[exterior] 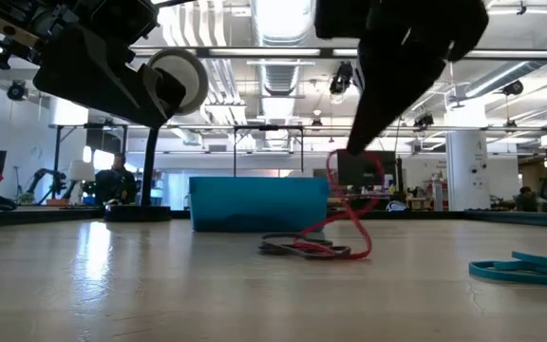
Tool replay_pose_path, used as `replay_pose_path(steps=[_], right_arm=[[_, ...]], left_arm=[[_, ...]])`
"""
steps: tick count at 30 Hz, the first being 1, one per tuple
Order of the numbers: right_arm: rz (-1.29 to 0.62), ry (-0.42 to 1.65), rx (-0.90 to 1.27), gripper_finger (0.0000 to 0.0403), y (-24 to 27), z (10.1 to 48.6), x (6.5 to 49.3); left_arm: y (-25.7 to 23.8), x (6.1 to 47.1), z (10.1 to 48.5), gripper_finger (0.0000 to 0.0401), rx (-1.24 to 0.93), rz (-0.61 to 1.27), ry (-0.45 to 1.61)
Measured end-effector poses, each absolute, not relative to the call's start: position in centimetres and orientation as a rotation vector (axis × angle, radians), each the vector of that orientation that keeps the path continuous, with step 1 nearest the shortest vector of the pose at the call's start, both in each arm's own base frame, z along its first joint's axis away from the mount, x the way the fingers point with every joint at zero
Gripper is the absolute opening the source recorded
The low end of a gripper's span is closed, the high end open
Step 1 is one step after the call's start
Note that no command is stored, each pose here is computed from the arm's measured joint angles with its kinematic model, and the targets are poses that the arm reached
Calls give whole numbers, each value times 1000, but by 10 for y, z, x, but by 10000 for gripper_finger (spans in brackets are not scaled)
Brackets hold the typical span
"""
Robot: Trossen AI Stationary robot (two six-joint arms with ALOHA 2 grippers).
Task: Pick and place rubber bands into bin
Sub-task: Put the red rubber band into the blue bin
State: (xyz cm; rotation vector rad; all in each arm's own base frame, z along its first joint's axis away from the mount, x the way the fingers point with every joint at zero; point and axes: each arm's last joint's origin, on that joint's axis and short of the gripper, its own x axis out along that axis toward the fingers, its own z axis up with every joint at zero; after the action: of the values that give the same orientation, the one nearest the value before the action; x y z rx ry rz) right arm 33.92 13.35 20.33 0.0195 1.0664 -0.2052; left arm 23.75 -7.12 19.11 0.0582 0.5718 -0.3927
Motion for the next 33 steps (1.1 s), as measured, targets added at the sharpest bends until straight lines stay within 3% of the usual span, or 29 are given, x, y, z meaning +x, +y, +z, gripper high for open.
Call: replay_pose_path(steps=[6, 12, 22, 29, 33], right_arm=[[-250, 1074, 24, 8, 135, 204, 337], [-148, 959, -37, 8, 151, 243, 340], [-156, 743, -179, 8, 164, 306, 333], [-261, 802, -120, 8, 157, 304, 324], [-82, 856, -53, 8, 166, 294, 331]], left_arm=[[-71, 237, 191, 118, 58, -393, 570], [-71, 237, 191, 118, 59, -393, 572], [-71, 237, 190, 118, 60, -393, 577], [-71, 237, 190, 118, 61, -393, 578], [-71, 237, 190, 118, 60, -394, 576]])
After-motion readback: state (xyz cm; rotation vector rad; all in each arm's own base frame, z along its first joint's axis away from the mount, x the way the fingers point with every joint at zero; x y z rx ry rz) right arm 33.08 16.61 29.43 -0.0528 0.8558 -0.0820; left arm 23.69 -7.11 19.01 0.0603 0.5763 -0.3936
